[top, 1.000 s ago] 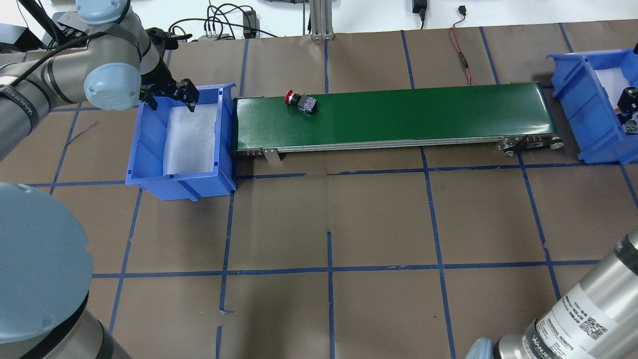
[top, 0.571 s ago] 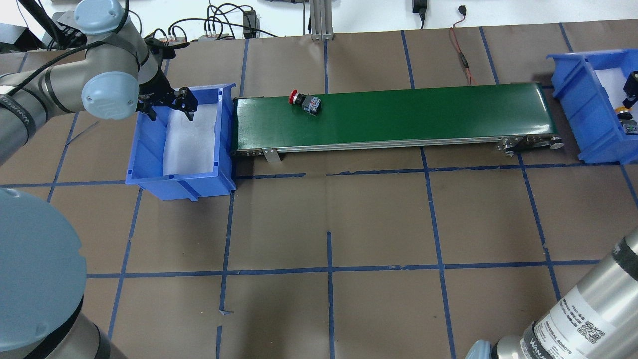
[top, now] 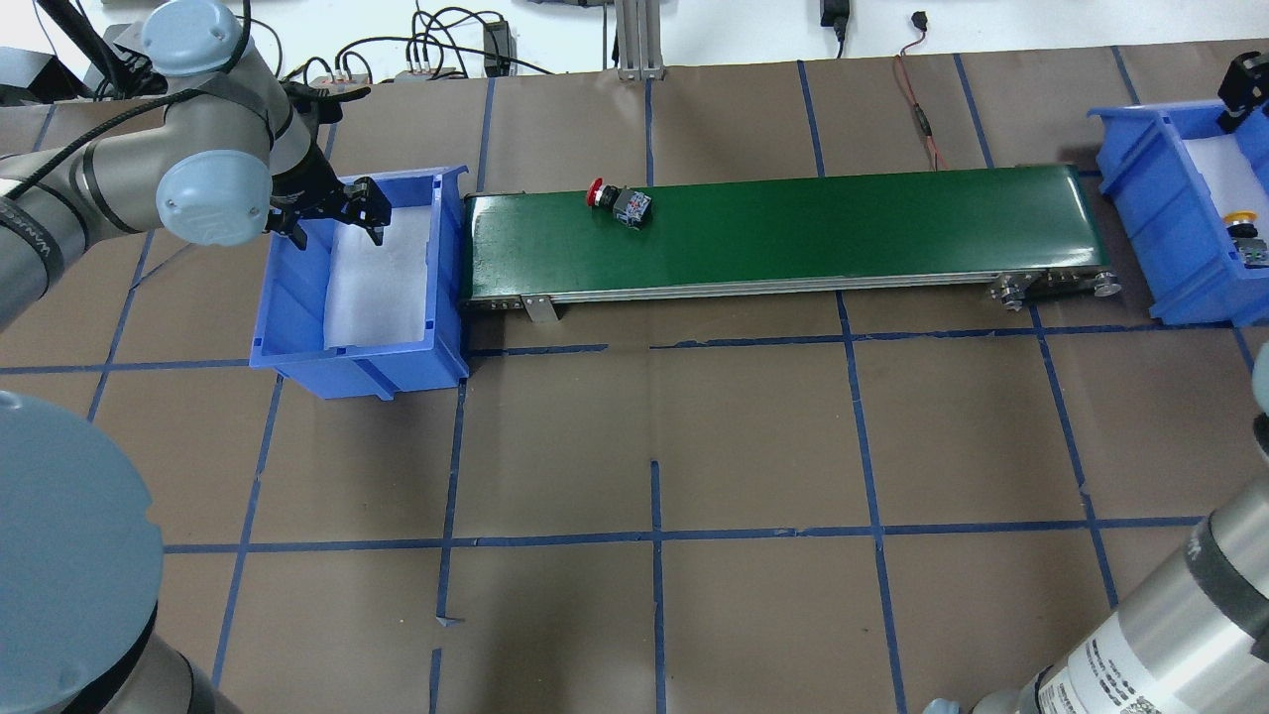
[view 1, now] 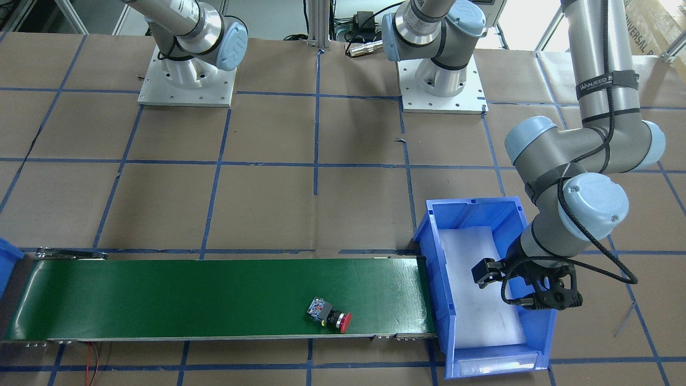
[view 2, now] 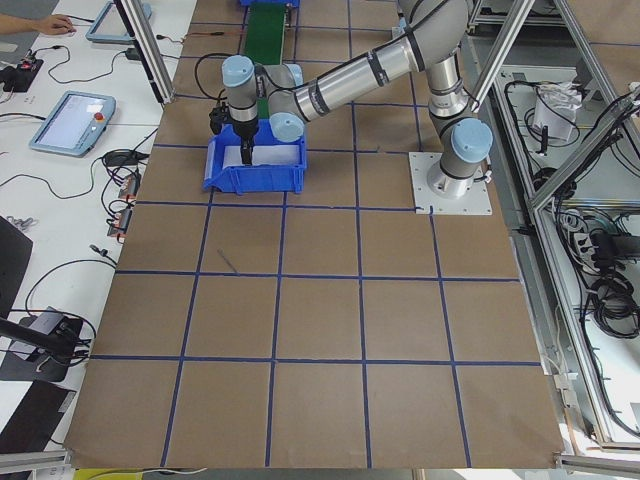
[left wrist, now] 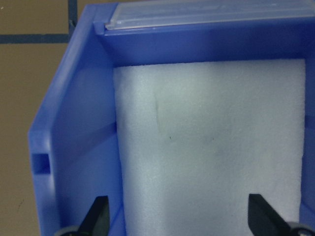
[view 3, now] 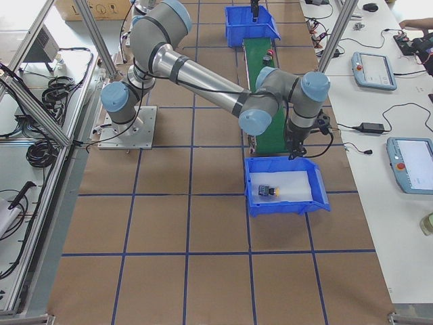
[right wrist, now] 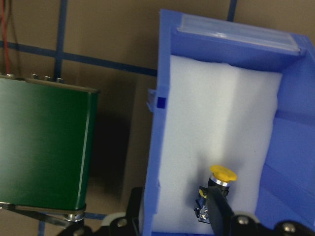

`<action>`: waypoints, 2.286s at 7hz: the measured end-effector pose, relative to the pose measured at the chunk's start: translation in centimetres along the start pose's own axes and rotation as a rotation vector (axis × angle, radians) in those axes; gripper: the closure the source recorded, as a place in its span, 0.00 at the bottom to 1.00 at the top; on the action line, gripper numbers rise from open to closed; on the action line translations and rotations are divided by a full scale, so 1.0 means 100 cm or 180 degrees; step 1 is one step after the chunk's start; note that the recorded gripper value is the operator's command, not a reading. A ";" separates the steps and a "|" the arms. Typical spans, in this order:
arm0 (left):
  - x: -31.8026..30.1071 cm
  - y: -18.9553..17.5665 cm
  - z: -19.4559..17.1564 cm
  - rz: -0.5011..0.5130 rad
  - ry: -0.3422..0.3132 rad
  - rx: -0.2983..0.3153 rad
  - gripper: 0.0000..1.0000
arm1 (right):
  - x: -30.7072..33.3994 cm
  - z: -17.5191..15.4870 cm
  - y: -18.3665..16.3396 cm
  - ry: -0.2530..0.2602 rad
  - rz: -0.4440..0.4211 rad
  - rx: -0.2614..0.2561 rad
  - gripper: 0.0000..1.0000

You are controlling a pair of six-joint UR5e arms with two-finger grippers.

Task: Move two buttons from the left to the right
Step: 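Move the right gripper back over the belt toward the red button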

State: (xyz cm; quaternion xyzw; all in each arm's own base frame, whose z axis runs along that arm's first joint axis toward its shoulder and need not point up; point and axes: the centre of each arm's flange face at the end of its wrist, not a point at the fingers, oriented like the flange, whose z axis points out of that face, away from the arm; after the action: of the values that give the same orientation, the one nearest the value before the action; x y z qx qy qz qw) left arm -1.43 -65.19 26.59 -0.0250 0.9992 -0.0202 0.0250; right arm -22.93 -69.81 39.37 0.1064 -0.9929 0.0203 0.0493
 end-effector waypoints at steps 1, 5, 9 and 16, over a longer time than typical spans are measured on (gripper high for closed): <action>0.000 0.001 0.001 -0.0015 0.0001 -0.0006 0.00 | -0.034 -0.017 -0.014 -0.0002 -0.0141 0.0081 0.41; -0.015 0.000 0.008 0.0119 0.0012 -0.0061 0.00 | -0.151 -0.034 -0.050 -0.0235 -0.0473 0.0149 0.37; -0.019 0.000 0.007 0.0249 0.0036 -0.0086 0.00 | -0.281 -0.025 -0.065 -0.0439 -0.0982 0.0054 0.37; -0.021 -0.010 0.007 0.0732 0.0074 -0.0028 0.00 | -0.460 0.033 -0.097 -0.0516 -0.1735 0.0022 0.37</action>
State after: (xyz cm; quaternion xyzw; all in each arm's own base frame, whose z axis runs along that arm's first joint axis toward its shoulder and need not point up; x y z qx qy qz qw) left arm 0.78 -66.08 26.04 0.0900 0.9957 -0.0130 0.0154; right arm 23.55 -69.81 31.68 0.3709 -0.9283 0.0011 -0.0269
